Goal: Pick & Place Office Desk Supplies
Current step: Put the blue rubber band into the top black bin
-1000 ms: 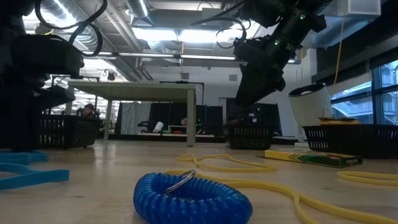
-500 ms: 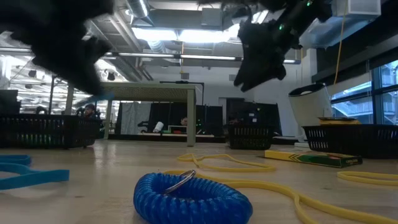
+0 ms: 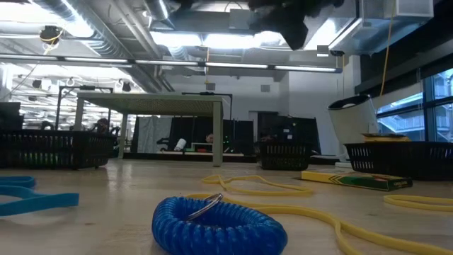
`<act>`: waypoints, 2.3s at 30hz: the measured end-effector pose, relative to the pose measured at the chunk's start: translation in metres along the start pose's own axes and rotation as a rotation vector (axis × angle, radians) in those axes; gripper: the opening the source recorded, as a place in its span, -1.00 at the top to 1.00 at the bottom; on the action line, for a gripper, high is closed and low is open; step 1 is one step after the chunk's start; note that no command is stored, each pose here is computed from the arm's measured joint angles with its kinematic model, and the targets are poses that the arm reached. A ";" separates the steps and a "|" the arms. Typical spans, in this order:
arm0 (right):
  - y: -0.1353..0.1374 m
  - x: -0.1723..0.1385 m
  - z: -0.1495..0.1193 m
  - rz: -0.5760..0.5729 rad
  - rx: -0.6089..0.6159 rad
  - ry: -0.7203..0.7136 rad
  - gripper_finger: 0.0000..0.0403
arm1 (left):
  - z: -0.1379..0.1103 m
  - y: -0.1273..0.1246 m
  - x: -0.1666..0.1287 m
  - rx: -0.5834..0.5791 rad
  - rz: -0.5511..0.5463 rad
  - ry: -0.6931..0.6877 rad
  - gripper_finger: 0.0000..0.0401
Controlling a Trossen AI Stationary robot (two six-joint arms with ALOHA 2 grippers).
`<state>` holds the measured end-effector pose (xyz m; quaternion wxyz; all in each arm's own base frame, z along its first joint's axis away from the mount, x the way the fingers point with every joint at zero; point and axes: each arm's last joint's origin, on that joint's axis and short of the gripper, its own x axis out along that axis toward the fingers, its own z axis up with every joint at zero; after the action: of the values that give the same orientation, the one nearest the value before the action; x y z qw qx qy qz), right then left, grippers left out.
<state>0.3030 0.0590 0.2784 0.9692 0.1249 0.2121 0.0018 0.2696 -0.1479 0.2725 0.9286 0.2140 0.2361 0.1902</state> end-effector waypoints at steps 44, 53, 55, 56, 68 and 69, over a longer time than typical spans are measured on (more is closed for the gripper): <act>0.006 0.004 0.012 0.175 0.066 -0.102 -0.15 | 0.029 0.049 0.048 0.153 0.142 -0.136 0.99; 0.002 0.004 0.011 0.049 0.069 -0.127 0.45 | 0.029 0.048 0.047 0.132 0.136 -0.140 0.98; 0.002 0.004 0.011 0.045 0.067 -0.127 0.63 | 0.029 0.048 0.047 0.109 0.134 -0.141 0.97; 0.002 0.004 0.011 0.046 0.063 -0.127 0.73 | 0.029 0.048 0.047 0.102 0.134 -0.142 0.97; 0.001 0.005 0.011 0.046 0.049 -0.120 0.97 | 0.028 0.048 0.047 0.010 0.131 -0.133 0.80; 0.000 0.005 0.011 0.042 0.049 -0.114 0.98 | 0.027 0.048 0.047 -0.001 0.128 -0.128 0.75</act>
<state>0.3117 0.0566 0.2857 0.9762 0.1529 0.1538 0.0097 0.3099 -0.0951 0.3004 0.9278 0.2401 0.1619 0.2353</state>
